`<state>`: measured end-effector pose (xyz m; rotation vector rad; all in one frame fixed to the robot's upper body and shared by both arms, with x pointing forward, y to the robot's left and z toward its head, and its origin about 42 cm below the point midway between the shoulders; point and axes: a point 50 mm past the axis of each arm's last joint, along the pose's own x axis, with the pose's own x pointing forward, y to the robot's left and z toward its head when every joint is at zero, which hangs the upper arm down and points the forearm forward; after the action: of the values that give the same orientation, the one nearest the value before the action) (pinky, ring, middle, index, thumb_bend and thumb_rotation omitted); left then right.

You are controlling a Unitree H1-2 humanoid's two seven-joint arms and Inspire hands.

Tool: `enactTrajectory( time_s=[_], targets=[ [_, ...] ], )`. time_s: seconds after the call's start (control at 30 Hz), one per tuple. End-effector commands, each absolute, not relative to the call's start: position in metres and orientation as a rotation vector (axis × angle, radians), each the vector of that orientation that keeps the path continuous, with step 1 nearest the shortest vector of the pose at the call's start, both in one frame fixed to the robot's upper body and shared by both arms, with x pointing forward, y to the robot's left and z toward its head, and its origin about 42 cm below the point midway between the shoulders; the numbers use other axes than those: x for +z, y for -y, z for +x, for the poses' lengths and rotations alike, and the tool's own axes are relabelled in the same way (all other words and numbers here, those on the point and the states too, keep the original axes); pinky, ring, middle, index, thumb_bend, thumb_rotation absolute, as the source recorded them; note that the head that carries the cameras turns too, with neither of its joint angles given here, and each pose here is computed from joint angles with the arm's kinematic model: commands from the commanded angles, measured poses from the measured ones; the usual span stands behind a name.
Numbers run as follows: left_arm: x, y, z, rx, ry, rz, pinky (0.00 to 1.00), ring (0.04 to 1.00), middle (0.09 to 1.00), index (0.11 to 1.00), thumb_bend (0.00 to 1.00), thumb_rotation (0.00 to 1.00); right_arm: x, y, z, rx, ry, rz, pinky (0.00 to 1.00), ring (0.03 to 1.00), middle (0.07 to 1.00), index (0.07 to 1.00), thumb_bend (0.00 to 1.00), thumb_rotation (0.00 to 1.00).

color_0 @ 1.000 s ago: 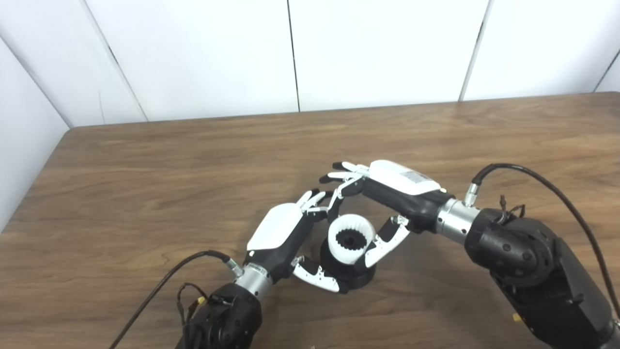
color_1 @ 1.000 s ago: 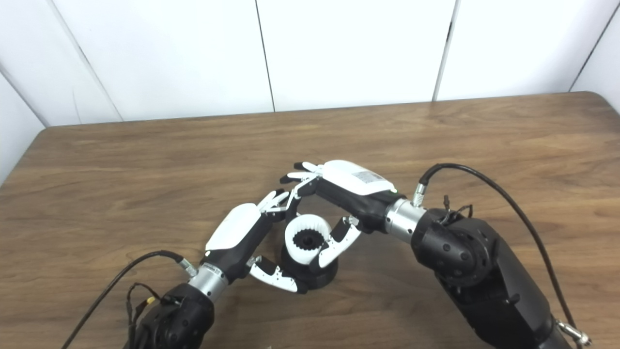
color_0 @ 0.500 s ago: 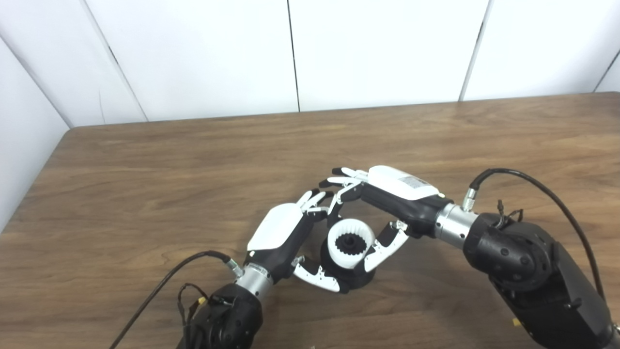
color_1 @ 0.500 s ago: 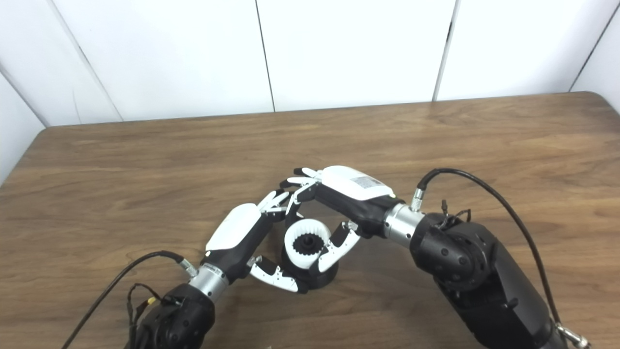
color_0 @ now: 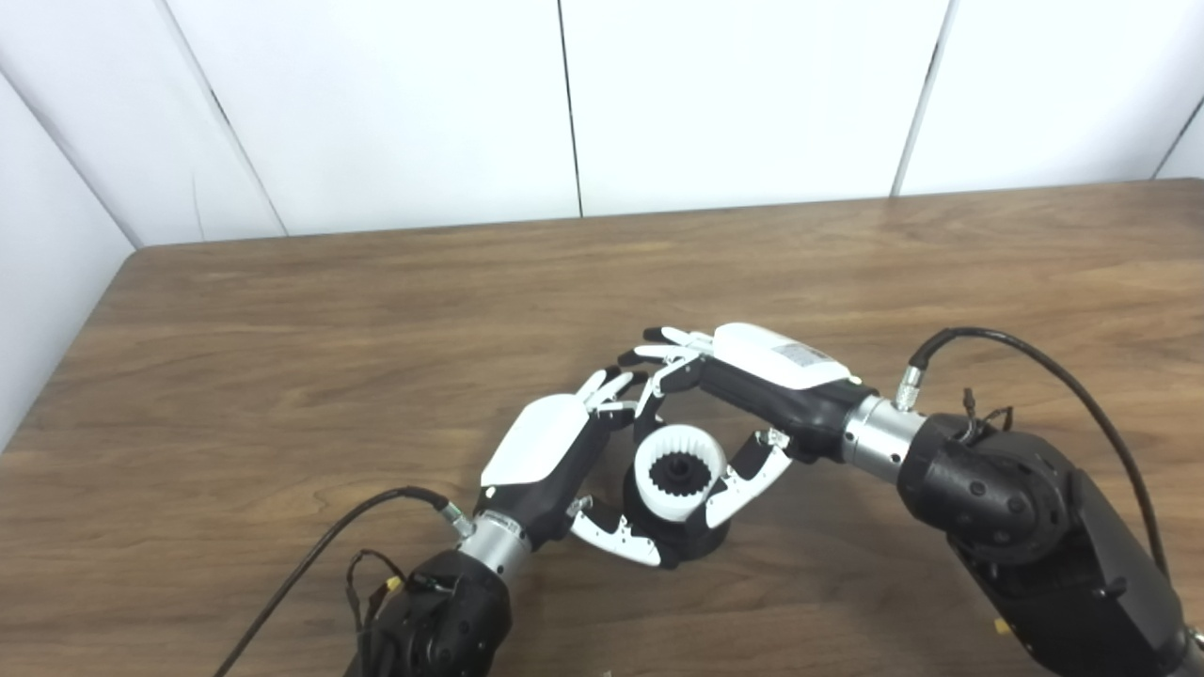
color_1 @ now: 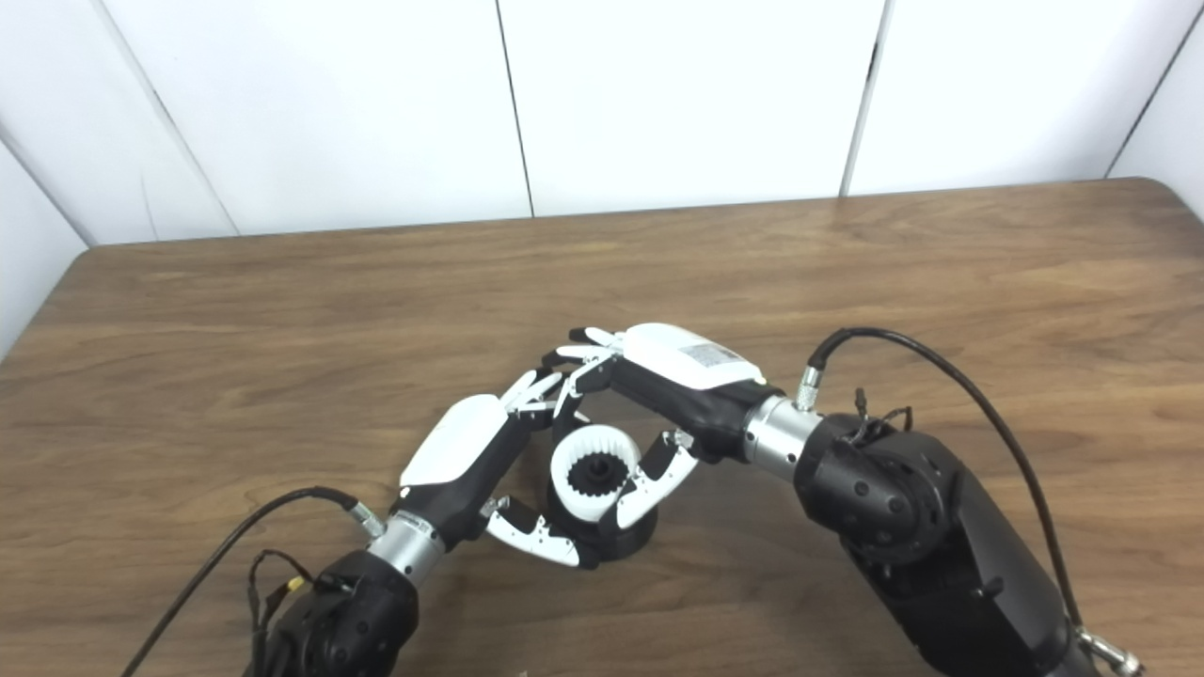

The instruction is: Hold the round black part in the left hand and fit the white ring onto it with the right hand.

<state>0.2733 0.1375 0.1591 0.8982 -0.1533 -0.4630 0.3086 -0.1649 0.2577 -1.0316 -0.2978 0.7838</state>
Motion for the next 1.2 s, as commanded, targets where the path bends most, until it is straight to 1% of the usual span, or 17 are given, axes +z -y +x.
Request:
enactTrajectory(
  time_s=[0.0, 0.37, 0.6, 1.17],
  targets=[
    [0.149, -0.143, 0.27, -0.486, 0.081, 0.939, 0.83, 1.0, 0.958, 0.595, 0.96, 0.22, 0.266, 0.163, 0.312, 0.767, 0.35, -1.031, 1.0, 1.0, 0.918, 0.491, 0.52, 0.16],
    [0.147, -0.142, 0.271, -0.478, 0.083, 0.95, 0.84, 1.0, 0.953, 0.595, 0.97, 0.24, 0.272, 0.162, 0.32, 0.74, 0.365, -1.034, 1.0, 1.0, 0.909, 0.489, 0.52, 0.15],
    [0.148, -0.143, 0.271, -0.478, 0.082, 0.946, 0.86, 1.0, 0.956, 0.597, 0.97, 0.24, 0.273, 0.163, 0.323, 0.736, 0.36, -1.035, 1.0, 1.0, 0.906, 0.489, 0.52, 0.15],
    [0.149, -0.144, 0.272, -0.477, 0.094, 0.952, 0.83, 1.0, 0.949, 0.593, 0.97, 0.24, 0.268, 0.166, 0.32, 0.734, 0.342, -1.033, 1.0, 1.0, 0.907, 0.489, 0.52, 0.15]
  ],
)
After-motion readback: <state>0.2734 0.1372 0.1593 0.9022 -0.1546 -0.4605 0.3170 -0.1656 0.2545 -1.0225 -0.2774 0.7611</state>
